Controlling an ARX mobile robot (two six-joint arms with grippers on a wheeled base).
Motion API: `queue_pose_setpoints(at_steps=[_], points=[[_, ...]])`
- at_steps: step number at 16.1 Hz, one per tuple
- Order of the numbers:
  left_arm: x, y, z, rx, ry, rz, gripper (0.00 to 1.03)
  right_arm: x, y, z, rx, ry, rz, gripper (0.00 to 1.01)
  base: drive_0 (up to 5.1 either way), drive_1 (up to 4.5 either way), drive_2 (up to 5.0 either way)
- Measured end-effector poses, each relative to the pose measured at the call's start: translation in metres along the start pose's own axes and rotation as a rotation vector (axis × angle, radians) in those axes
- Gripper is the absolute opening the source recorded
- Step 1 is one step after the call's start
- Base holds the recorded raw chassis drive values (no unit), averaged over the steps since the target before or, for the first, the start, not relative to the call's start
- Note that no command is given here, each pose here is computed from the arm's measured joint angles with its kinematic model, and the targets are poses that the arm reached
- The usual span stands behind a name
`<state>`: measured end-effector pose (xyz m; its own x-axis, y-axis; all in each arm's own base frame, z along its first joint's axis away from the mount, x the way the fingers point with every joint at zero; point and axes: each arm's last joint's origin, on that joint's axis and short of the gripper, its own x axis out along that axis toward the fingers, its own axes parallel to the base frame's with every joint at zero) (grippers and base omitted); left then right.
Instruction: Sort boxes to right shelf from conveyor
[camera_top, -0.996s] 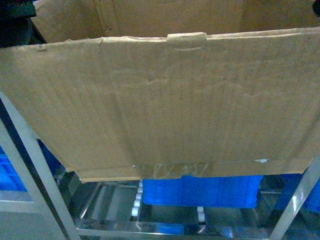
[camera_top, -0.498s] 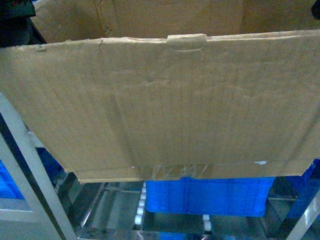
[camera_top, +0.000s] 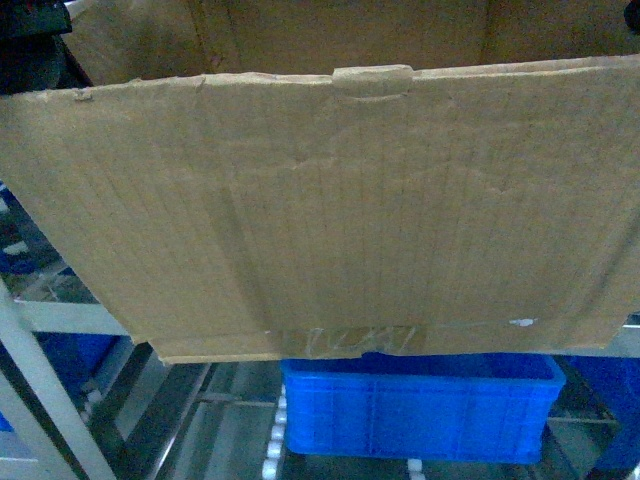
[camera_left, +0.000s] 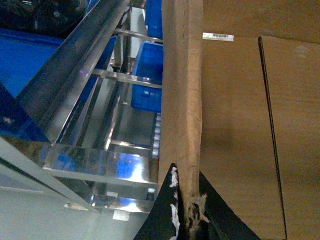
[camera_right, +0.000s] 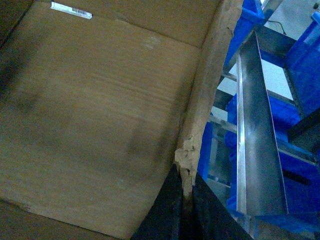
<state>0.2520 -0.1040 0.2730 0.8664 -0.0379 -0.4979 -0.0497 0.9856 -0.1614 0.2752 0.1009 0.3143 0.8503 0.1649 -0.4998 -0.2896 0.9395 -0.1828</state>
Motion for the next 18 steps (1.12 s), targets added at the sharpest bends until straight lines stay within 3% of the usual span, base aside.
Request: queue_pose_setpoints(at_steps=[6,8,11,13,14,18], points=[[0.0,0.0,0.0,0.0,0.001,0.001,0.02,0.001,0.0,0.0,0.0,0.001,0.0,0.02,0.0,0.0,0.0],[0.007,0.0,0.006,0.003,0.024,-0.012,0.02,0.003,0.001,0.0,0.0,0.029,0.001,0.02,0.0,0.0,0.0],[0.037,0.003,0.026,0.011,0.073,-0.03,0.02,0.024,0.008,0.015,0.053,0.087,-0.021,0.02,0.0,0.0,0.0],[0.056,0.007,0.038,0.027,0.081,-0.02,0.02,0.044,0.016,0.023,0.071,0.127,-0.026,0.02,0.0,0.0,0.0],[0.079,0.005,0.048,0.041,0.088,-0.009,0.02,0.075,0.018,0.038,0.106,0.176,-0.041,0.02,0.0,0.0,0.0],[0.088,0.001,0.054,0.036,0.091,-0.003,0.02,0.098,0.015,0.038,0.093,0.198,-0.079,0.02,0.0,0.0,0.0]])
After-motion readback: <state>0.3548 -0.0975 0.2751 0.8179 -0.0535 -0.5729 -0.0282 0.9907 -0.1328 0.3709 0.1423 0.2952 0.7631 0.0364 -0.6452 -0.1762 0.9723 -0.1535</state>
